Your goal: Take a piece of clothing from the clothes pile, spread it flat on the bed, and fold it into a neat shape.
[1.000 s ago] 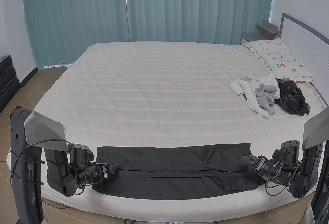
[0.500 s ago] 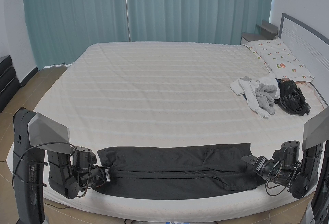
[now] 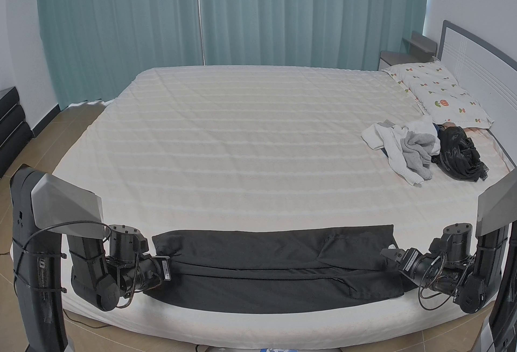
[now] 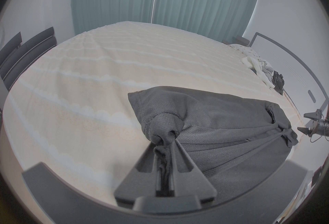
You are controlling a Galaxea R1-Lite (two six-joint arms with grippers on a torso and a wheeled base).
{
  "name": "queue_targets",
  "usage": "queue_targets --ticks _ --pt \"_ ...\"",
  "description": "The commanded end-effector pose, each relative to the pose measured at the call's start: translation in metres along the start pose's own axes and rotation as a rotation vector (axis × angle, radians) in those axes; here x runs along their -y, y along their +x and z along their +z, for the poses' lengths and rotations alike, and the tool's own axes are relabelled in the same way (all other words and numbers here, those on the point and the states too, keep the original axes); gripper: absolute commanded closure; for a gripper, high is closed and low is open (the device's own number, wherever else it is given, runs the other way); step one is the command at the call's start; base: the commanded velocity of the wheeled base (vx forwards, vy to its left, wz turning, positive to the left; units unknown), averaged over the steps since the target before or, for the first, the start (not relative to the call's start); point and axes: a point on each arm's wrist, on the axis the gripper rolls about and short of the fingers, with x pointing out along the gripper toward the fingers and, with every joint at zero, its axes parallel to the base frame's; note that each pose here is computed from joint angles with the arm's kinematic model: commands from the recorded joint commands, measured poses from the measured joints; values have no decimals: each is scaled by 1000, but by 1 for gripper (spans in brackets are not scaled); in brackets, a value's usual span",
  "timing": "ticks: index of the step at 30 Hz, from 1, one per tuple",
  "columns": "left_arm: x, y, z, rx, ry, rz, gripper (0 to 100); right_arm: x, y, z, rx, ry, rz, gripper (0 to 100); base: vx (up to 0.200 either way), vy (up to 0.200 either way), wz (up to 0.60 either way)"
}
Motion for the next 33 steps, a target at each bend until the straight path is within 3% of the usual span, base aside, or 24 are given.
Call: queue_targets --ticks 1,13,25,33 --pt "0 -6 6 23 -4 1 100 -1 0 1 7 0 8 0 -200 0 0" --pt "-6 -1 10 41 -22 16 100 0 -1 0 5 0 5 0 0 0 0" --pt "6 12 28 127 -60 15 100 -1 -1 0 5 -1 7 0 0 0 0" --pt "23 8 31 156 -36 10 100 -1 -1 0 3 -1 7 0 0 -200 0"
